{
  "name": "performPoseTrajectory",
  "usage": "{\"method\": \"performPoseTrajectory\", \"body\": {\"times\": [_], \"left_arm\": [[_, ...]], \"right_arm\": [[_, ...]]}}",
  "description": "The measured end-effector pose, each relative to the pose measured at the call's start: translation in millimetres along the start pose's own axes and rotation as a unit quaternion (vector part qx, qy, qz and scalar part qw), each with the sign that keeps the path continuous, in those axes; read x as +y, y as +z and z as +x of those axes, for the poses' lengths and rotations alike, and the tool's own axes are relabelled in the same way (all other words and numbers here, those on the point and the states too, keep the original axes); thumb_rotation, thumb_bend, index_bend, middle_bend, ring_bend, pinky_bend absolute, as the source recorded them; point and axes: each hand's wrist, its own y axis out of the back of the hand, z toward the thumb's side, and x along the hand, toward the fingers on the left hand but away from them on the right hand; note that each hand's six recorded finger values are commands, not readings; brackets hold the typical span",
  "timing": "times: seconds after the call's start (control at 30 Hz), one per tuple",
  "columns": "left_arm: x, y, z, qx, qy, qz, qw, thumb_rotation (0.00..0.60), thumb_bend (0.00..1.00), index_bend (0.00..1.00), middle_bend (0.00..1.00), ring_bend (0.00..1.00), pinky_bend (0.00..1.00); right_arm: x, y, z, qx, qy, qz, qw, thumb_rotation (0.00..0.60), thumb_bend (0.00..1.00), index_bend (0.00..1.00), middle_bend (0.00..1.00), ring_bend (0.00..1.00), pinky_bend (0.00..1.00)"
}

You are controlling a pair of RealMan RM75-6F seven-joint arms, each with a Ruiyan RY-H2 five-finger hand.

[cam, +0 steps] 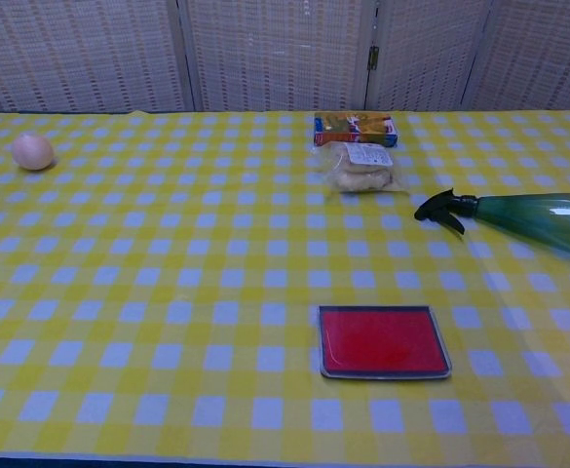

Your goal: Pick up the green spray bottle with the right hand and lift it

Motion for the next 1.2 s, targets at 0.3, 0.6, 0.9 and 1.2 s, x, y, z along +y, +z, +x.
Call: {"method": "performPoseTrajectory", "body": {"times": [0.3, 0.6, 0.9, 1.2], "left_arm": [[6, -5, 0, 0.000, 0.005, -0.018, 0.9998, 0.498, 0.31, 0.00, 0.01, 0.00, 0.01], [7, -7, 1, -0.001, 0.002, -0.025, 0.9997, 0.496, 0.31, 0.00, 0.01, 0.00, 0.01], [10, -8, 1, -0.003, 0.003, -0.034, 0.9994, 0.496, 0.31, 0.00, 0.01, 0.00, 0.01], [10, -11, 2, -0.001, 0.001, -0.037, 0.9993, 0.495, 0.31, 0.00, 0.01, 0.00, 0.01]], "right_arm": [[-2, 51, -40, -0.005, 0.063, 0.010, 0.9979, 0.600, 0.42, 0.00, 0.00, 0.00, 0.00], [-23, 77, -56, -0.011, 0.100, 0.035, 0.9943, 0.600, 0.41, 0.00, 0.00, 0.00, 0.00], [-42, 82, -75, -0.031, 0.112, 0.045, 0.9922, 0.600, 0.41, 0.00, 0.05, 0.05, 0.00], [-50, 93, -86, -0.029, 0.109, 0.047, 0.9925, 0.600, 0.41, 0.08, 0.17, 0.18, 0.08]]}}
